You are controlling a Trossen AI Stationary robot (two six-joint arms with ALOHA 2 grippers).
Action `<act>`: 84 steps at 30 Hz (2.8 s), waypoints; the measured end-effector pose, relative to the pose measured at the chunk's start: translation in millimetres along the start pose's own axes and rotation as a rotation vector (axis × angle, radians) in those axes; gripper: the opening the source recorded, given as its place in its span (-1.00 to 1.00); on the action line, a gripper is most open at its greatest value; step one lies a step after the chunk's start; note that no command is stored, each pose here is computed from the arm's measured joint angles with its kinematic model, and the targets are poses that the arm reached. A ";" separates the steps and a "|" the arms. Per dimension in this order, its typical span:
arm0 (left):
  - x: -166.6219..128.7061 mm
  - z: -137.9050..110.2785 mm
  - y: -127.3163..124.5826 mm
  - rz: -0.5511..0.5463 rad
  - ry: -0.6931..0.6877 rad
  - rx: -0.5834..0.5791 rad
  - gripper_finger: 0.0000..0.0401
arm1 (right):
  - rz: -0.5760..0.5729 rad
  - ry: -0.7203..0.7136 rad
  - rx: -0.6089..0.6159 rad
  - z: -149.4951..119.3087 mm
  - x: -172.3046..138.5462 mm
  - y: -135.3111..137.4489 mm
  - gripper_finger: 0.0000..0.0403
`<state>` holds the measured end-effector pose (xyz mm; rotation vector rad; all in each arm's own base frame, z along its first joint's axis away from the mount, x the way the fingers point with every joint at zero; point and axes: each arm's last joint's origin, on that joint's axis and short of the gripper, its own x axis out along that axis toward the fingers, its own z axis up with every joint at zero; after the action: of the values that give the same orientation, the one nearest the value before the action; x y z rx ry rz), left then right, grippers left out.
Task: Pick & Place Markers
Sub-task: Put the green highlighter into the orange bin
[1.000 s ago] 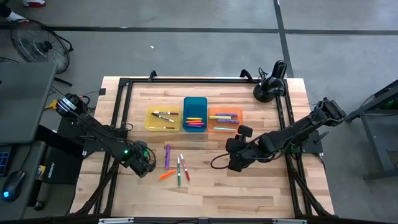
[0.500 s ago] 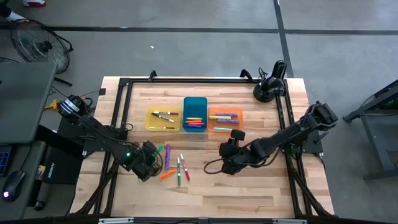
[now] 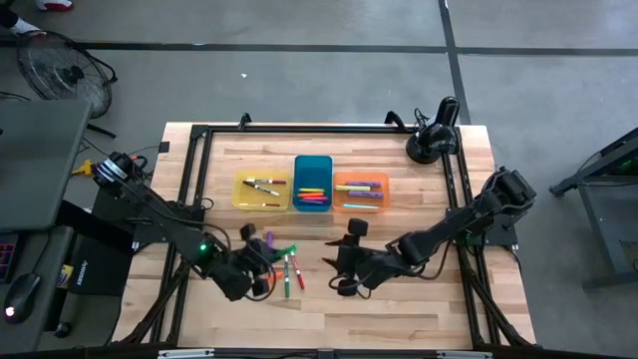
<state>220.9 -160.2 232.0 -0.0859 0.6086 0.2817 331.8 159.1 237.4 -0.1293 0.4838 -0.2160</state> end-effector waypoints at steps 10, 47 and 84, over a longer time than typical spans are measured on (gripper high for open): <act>-1.3 23.9 -11.7 -0.037 -0.216 0.192 -0.70 | 0.059 -0.171 -0.049 11.8 12.3 9.8 -0.16; 12.5 41.3 -6.0 -0.152 -0.238 0.236 -0.29 | 0.188 -0.288 -0.048 25.2 25.6 -1.0 -0.73; -34.0 -4.2 56.1 0.178 0.099 0.143 0.20 | -0.044 0.741 -0.056 41.3 35.6 -174.6 -0.73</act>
<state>175.8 -115.1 248.3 0.0932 0.7349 0.4068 351.5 -15.5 288.1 -0.1123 1.2254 -0.2921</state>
